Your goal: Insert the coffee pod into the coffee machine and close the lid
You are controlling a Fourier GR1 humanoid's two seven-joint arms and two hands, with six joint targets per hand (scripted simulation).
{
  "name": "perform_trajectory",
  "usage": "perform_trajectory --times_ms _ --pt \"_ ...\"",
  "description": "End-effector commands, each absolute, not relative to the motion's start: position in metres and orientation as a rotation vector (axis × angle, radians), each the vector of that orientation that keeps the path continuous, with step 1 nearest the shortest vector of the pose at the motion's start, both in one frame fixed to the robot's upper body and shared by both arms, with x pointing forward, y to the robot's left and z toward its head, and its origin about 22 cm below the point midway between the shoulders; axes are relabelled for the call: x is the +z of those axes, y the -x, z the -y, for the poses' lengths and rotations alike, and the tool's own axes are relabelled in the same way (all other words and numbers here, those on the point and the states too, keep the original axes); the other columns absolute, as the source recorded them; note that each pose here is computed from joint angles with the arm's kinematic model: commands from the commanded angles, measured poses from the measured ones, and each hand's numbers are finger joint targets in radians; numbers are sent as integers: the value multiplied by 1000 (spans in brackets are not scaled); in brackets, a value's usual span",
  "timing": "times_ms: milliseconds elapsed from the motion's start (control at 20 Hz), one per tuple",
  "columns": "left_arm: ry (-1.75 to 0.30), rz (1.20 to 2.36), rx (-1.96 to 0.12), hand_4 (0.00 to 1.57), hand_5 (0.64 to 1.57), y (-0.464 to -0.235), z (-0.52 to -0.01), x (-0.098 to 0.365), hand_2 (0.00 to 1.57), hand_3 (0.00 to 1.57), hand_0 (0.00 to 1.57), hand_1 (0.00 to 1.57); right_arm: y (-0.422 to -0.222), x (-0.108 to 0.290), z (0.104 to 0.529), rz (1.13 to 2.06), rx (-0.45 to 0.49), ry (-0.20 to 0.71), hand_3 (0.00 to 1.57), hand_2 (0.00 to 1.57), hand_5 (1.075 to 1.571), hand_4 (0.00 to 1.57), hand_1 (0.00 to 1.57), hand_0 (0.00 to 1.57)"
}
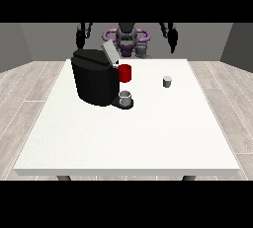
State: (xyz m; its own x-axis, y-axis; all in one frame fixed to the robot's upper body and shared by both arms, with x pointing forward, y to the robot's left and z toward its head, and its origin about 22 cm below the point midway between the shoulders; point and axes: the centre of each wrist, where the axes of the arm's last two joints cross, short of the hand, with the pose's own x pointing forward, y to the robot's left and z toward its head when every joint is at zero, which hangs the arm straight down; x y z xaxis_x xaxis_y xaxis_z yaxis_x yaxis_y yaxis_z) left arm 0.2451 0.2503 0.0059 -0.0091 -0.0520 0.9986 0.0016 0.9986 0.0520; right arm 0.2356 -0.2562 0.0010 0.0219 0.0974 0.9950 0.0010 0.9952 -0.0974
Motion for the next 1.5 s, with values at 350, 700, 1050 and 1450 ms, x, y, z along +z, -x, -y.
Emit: perform_trajectory --times_ms 350,700,1050,1450 --pt "-312 1577 -629 0 1571 -266 -331 42 0 0 0 0 -257 23 242 1701 71 239 0 0 1571 0 0 0" --pt "-452 1501 -711 0 1571 -300 -371 64 0 0 0 0 -267 50 214 1780 134 217 0 0 1571 0 0 0" --pt "-515 1421 -759 0 1571 -327 -377 59 0 0 0 0 -266 41 186 1793 145 159 0 0 1571 0 0 0" --pt "-565 1336 -841 0 1571 -339 -365 27 423 0 0 0 -275 52 191 1656 149 194 0 0 1571 0 0 0"
